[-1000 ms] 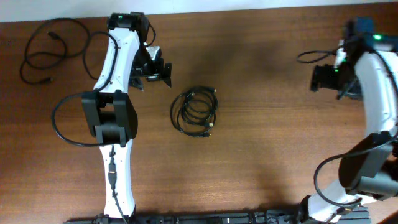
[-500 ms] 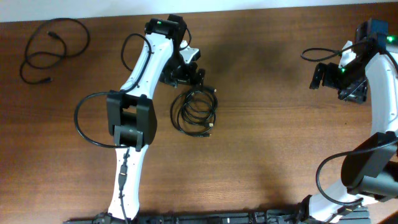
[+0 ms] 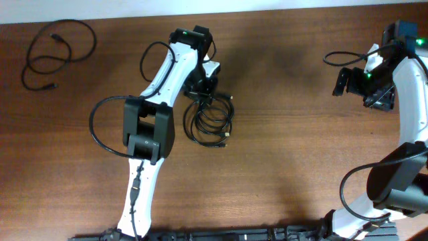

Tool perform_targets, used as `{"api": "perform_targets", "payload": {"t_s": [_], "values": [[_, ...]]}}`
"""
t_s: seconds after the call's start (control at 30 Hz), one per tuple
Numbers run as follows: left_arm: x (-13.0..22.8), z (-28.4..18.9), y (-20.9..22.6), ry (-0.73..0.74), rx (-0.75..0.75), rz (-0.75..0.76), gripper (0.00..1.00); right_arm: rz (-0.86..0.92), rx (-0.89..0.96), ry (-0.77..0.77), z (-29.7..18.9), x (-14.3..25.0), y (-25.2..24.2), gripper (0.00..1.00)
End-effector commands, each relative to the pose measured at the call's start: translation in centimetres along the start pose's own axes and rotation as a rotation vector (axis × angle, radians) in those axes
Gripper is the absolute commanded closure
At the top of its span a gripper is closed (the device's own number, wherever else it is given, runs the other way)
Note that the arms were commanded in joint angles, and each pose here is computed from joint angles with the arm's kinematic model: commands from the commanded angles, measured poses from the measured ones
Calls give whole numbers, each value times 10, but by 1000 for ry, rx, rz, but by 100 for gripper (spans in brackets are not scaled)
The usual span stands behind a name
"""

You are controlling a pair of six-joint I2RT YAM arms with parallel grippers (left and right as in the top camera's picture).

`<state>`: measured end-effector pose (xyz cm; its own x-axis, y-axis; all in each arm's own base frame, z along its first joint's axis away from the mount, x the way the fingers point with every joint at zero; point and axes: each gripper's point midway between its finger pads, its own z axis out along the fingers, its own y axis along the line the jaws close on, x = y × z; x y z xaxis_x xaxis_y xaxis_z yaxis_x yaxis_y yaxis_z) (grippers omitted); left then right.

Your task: Untangle cables

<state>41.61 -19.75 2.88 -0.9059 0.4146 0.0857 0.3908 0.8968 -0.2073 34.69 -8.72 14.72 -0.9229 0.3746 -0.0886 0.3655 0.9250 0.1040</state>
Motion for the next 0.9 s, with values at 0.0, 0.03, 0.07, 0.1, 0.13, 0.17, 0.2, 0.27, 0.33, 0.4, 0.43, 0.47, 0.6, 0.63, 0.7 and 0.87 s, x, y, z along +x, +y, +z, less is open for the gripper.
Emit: {"api": "perform_targets", "payload": {"t_s": [0.0,0.03,0.07,0.1,0.13,0.17,0.2,0.27,0.33,0.4,0.43,0.47,0.6,0.63,0.7,0.87], "values": [[2,5,2,13,-2,-1,60,-6,-5,-2,-1,0,0,2],[2,5,1,14,-2,0,57,-6,-5,-2,-1,0,0,2],[2,5,1,13,-2,0,57,-6,-5,-2,-1,0,0,2],[2,5,1,13,-2,0,57,-6,-5,-2,-1,0,0,2],[2,5,2,13,-3,0,57,-5,-5,-2,-1,0,0,2],[1,5,2,13,-3,0,55,-6,-5,-2,-1,0,0,2],[2,5,4,13,-17,0,46,-6,-5,-2,-1,0,0,2],[1,5,11,12,-59,1,44,-6,-5,-2,-1,0,0,2],[-1,5,13,3,-71,3,44,-5,-5,-2,-1,0,0,2],[-6,6,14,-15,-72,6,51,-6,-5,-2,-1,0,0,2],[-6,6,14,-16,-72,6,54,-5,-5,-2,-1,0,0,2],[-6,6,14,-15,-72,6,55,-5,-5,-2,-1,0,0,2],[-8,9,14,-23,-72,7,69,-5,-5,-2,-1,0,0,1],[-8,9,14,-23,-72,7,74,-6,-5,-2,-1,0,0,2],[-8,9,14,-22,-71,6,75,-6,-5,-2,-1,0,0,2],[-8,9,5,-23,-20,8,38,-5,-5,-2,-1,0,0,2]]}}
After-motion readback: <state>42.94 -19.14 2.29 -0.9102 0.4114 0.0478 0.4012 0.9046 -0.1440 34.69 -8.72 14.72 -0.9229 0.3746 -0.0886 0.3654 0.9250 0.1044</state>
